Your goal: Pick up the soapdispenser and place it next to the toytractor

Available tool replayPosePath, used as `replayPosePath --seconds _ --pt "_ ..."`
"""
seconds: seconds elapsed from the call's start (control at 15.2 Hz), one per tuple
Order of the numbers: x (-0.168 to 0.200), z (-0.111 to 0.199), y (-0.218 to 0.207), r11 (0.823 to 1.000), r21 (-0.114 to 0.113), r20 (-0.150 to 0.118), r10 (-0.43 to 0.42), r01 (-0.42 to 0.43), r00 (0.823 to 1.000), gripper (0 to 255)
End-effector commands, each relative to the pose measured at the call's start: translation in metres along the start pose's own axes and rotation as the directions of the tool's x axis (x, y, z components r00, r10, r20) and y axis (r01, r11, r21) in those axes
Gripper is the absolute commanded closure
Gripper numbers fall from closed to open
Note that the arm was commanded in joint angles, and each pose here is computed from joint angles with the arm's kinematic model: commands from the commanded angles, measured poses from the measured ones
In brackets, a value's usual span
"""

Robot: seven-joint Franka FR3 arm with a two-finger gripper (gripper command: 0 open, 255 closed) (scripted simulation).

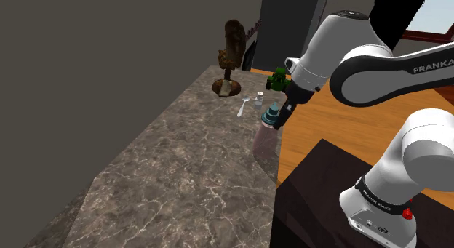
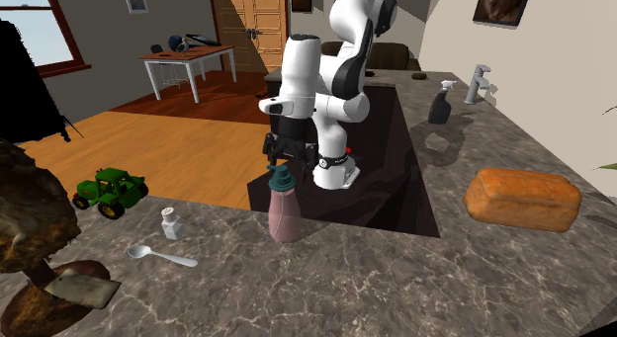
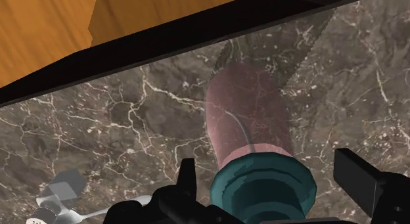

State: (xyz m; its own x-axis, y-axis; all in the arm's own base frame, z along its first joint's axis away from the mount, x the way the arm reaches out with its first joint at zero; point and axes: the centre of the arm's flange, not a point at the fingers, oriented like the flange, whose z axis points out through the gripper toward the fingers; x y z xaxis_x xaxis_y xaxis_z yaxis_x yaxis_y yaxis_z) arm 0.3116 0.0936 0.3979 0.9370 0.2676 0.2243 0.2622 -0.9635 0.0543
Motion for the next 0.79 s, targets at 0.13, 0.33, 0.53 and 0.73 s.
replayPosePath --seconds 0.13,0.33,0.53,0.73 --pt "0.0002 0.0187 -0.0008 1.0 0.0 -0.001 0.0 0.0 1.0 0" --pt "0.0002 0.0187 -0.0008 1.0 0.0 -0.001 0.0 0.0 1.0 0" --pt "0.0002 0.0187 -0.0008 1.0 0.0 -0.001 0.0 0.0 1.0 0" --pt "0.0001 0.0187 -0.0008 1.0 0.0 -0.001 0.0 0.0 1.0 255"
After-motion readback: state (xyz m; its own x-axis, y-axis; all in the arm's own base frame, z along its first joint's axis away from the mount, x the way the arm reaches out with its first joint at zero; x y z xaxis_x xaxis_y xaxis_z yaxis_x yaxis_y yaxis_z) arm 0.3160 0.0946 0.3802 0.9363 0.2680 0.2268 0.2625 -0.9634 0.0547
